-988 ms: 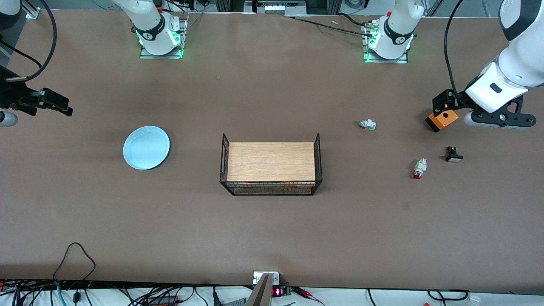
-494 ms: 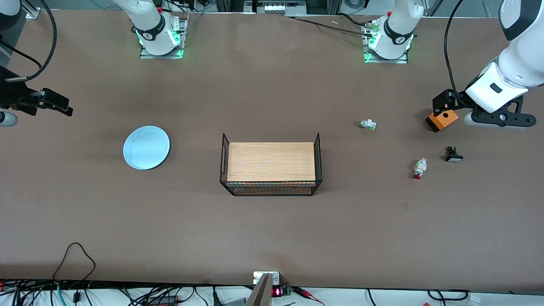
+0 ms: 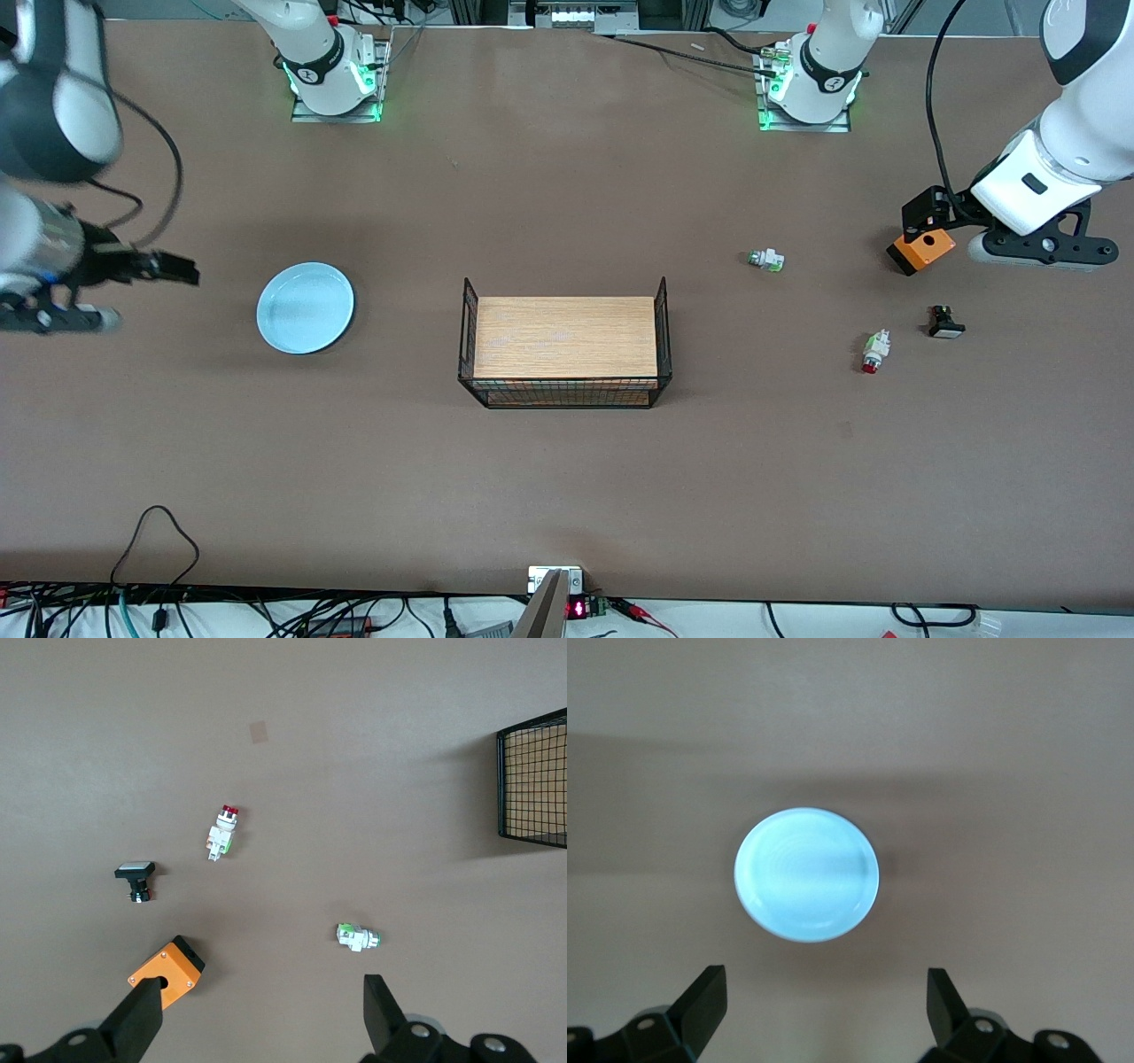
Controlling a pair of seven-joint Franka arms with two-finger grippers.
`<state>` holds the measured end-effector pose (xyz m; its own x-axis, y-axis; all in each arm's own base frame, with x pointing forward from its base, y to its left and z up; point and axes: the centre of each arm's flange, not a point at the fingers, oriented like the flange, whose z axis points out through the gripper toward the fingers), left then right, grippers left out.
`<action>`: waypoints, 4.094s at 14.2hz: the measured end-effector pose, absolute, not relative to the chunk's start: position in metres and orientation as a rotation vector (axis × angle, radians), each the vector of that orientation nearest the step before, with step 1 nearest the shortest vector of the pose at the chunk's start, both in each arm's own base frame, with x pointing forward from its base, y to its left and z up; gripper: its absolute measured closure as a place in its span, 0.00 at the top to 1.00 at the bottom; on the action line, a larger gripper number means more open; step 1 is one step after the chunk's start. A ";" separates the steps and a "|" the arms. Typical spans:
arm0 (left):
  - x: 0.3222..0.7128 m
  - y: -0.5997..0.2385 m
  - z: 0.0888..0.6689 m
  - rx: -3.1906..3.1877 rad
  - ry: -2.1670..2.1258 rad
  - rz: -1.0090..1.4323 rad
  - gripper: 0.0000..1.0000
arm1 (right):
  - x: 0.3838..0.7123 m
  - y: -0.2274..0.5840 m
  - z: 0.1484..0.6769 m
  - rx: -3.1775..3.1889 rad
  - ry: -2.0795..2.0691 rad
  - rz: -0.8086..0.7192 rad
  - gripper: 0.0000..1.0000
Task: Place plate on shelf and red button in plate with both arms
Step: 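Move the right gripper down toward the light blue plate's rim, then grasp the plate rim with the right gripper and lift it, then carry the plate with the right gripper and lower it onto the tray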
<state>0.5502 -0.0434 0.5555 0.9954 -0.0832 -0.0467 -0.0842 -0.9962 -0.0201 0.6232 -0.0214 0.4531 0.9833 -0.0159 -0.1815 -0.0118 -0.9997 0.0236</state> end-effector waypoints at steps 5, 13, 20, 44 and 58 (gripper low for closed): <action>0.550 -0.043 0.555 -3.116 0.131 0.072 1.00 | 0.624 -0.031 0.355 3.081 -0.029 -0.289 1.00; 0.550 -0.040 0.555 -3.117 0.121 0.075 1.00 | 0.559 -0.053 0.222 3.081 -0.049 -0.151 1.00; 0.550 -0.040 0.555 -3.117 0.122 0.076 1.00 | 0.539 -0.051 0.183 3.077 -0.039 -0.178 0.53; 0.557 -0.045 0.558 -3.134 0.127 0.083 1.00 | 0.568 0.136 0.530 3.120 -0.641 -0.440 0.03; 0.557 -0.045 0.560 -3.133 0.126 0.094 1.00 | 0.551 0.365 0.490 2.935 -1.347 -0.379 0.03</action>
<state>0.5565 -0.0447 0.5596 0.9950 -0.0799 -0.0602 -0.0801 -0.9968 -0.0021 0.5513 0.3647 0.4899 0.6309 -0.7326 -0.2554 -0.7582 -0.6520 -0.0029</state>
